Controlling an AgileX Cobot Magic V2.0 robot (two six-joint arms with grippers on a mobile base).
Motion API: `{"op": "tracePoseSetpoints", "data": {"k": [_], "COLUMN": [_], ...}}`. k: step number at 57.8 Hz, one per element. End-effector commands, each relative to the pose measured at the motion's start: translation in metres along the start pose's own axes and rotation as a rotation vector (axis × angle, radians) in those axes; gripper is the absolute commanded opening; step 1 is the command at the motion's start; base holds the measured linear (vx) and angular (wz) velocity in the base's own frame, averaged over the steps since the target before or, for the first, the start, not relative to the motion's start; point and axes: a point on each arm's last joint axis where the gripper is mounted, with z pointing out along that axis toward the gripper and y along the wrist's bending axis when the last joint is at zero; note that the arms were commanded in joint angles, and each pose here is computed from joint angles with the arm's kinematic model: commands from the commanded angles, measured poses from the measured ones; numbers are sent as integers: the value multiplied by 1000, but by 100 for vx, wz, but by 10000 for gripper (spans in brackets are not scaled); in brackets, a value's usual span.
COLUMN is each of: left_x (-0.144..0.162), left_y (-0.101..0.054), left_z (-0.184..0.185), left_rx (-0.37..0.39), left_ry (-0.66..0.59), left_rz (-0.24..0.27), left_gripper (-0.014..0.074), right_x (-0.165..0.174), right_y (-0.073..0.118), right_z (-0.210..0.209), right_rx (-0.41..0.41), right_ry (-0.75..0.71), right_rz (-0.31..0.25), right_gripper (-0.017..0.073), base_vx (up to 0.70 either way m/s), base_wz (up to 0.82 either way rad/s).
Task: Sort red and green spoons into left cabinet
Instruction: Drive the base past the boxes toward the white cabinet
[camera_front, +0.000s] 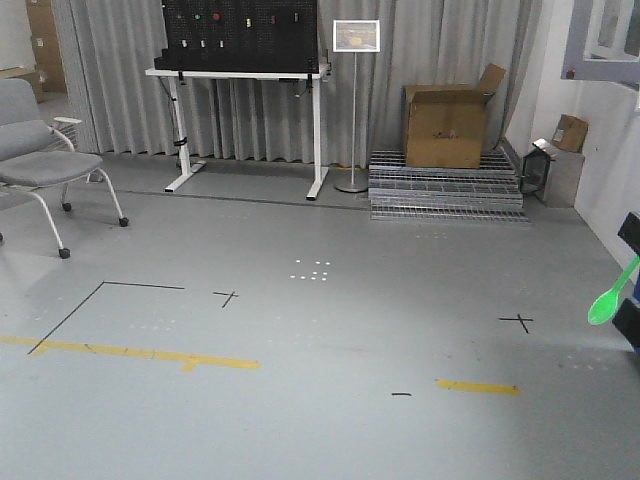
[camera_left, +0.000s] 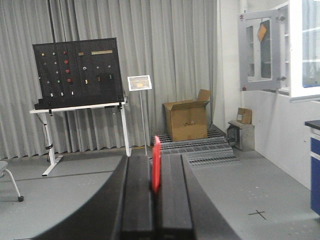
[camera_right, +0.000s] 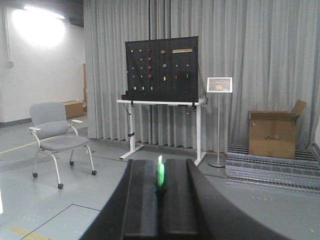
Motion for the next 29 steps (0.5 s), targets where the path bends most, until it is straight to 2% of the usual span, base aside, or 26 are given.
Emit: {"op": "tracePoseSetpoints", "data": {"k": [1, 29], "left_x": [-16, -16], "left_y": [-4, -3], "left_z": [-3, -3], "left_rx": [40, 39], "left_ry": [-91, -89], "left_rz": [-16, -16], "left_gripper": [-6, -6], "right_x": [-18, -18], "right_y": [3, 3], "right_z": [-1, -1], "right_rx": [-31, -31], "right_ry": [-99, -99], "right_rz": [2, 2], "right_gripper": [-9, -9], "base_vx": [60, 60], "base_wz": [12, 2]}}
